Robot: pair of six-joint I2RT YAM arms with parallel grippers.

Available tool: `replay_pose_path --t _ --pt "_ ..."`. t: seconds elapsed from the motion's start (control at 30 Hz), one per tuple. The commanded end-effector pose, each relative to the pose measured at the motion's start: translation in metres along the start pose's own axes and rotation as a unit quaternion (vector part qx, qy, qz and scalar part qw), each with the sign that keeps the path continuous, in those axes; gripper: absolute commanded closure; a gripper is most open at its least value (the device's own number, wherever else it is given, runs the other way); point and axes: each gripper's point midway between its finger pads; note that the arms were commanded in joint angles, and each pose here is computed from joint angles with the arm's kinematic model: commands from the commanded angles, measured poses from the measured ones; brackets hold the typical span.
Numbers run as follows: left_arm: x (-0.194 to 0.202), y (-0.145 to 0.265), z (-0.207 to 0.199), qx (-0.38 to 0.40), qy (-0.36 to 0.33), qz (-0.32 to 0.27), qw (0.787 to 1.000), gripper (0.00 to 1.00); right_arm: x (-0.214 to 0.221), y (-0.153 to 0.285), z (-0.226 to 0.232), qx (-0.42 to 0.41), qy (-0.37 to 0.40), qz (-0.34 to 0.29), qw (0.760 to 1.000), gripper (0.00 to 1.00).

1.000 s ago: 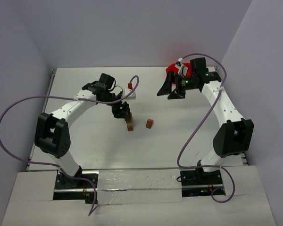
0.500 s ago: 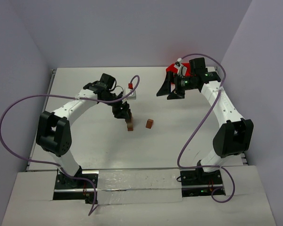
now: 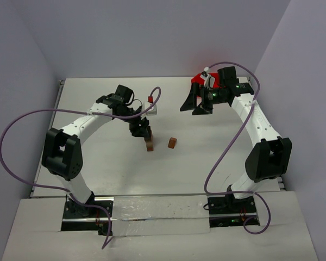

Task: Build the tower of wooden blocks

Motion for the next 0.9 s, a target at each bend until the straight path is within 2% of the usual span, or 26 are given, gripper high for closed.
replay_pose_path --t 0.0,0.87 --pt "-0.0217 0.0057 0.0071 0.0 -0.024 -0.03 0.999 0.7 -0.0035 -0.0012 0.009 -0.012 0.025 -0.005 1.0 0.0" --pt "-0.0162 -0.0004 0.0108 0.007 -0.012 -0.025 1.0 0.65 -0.0027 -0.0038 0.0101 -0.013 0.026 0.001 1.0 0.0"
Point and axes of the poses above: each gripper's point midway between its finger pads, its own y axis back along the fingers, its own z axis along the line the jaws close on, x = y × z, and after that the axes turned 8 degrees about -y, right-handed
